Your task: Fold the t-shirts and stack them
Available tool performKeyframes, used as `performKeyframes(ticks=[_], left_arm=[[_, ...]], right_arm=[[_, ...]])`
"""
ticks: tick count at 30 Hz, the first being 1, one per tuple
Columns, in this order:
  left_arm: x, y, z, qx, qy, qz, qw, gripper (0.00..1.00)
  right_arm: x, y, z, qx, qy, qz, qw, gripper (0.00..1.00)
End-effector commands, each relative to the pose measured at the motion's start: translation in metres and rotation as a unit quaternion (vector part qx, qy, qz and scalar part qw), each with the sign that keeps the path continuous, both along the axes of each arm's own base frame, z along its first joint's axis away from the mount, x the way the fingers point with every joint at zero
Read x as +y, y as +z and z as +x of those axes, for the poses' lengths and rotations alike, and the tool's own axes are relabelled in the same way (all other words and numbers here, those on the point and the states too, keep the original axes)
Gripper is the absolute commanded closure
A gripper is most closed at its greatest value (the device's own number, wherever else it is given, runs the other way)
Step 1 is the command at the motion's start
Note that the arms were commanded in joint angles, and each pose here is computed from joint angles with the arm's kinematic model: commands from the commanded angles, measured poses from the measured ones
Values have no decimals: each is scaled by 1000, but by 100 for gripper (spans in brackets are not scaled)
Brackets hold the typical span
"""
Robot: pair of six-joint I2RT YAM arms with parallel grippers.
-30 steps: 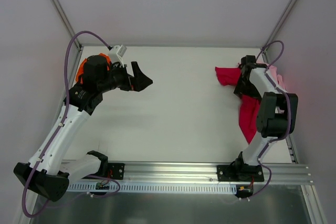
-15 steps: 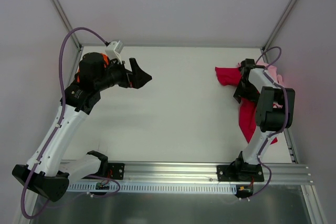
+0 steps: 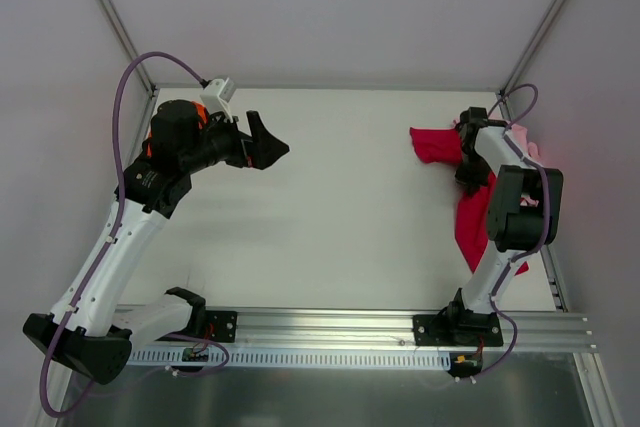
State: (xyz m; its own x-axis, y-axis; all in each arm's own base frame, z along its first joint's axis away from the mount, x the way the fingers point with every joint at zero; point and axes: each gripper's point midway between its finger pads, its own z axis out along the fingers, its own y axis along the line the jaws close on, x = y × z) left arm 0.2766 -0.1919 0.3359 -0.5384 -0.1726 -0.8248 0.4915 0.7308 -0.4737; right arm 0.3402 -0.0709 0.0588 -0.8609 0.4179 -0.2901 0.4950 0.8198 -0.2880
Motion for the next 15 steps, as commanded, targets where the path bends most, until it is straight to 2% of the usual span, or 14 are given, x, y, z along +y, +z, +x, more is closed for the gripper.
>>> performKeyframes(ticks=[1, 3, 6, 7, 11, 14, 15], left_arm=[[1, 10, 2, -23, 2, 7, 1000, 1], [1, 11, 2, -25, 2, 6, 1000, 1], [0, 9, 3, -25, -1, 6, 1000, 1], [0, 8, 3, -23, -1, 4, 1000, 1], [-1, 1, 7, -17, 7, 0, 1000, 1], [2, -2, 13, -18, 26, -4, 999, 1], [6, 0, 16, -23, 39, -3, 999, 1]], right_arm=[[-2, 26, 5, -30, -6, -1, 1000, 99], [-1, 27, 6, -34, -3, 4, 999, 99], [31, 29, 21, -66, 31, 72, 995, 99], [57, 31, 27, -74, 57, 120, 988, 99], [166, 56, 42, -77, 196, 150, 966, 99], [252, 58, 22, -45, 284, 188, 939, 99], [279, 75, 26, -60, 312, 196, 928, 99]])
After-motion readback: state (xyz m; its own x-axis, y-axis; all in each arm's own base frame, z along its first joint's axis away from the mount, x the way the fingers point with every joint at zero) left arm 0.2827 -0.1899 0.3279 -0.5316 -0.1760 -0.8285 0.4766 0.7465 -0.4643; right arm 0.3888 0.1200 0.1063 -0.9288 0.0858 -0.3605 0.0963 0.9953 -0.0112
